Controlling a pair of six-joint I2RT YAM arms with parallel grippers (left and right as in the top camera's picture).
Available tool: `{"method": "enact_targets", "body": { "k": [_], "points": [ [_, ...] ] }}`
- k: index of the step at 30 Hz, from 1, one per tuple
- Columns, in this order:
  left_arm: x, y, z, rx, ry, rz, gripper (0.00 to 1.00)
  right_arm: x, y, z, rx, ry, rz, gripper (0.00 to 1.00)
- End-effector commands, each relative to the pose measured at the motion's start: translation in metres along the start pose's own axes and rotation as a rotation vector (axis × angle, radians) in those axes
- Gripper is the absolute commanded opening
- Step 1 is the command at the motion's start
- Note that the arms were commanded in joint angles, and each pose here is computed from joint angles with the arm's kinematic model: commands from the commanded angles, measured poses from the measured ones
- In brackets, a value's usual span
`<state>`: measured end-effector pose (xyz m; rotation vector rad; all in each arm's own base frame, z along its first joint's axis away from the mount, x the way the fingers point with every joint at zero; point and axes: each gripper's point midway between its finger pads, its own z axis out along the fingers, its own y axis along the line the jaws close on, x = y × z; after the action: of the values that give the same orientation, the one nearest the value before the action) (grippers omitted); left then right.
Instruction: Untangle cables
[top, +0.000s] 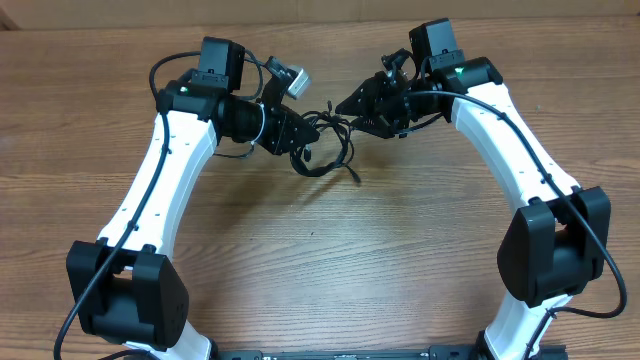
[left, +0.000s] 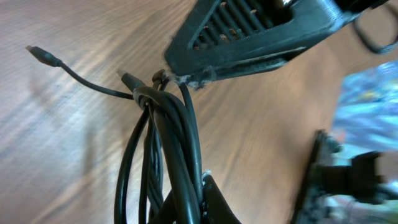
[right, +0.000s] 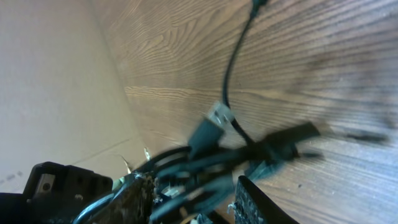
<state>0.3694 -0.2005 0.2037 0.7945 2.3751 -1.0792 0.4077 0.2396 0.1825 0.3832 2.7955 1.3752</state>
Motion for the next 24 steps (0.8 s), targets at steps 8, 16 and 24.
{"method": "enact_targets", "body": {
  "k": [8, 16, 24],
  "points": [
    [-0.002, 0.014, -0.007, -0.125, 0.014, 0.109, 0.04, 0.014, 0.009, 0.009, 0.014, 0.012, 0.007, 0.36],
    [-0.006, 0.014, -0.006, -0.126, -0.004, -0.007, 0.04, 0.021, 0.005, 0.046, 0.023, 0.074, 0.004, 0.34],
    [-0.006, 0.005, 0.004, -0.110, 0.004, -0.048, 0.04, 0.014, 0.015, 0.048, -0.009, 0.046, -0.025, 0.36]
  ]
}}
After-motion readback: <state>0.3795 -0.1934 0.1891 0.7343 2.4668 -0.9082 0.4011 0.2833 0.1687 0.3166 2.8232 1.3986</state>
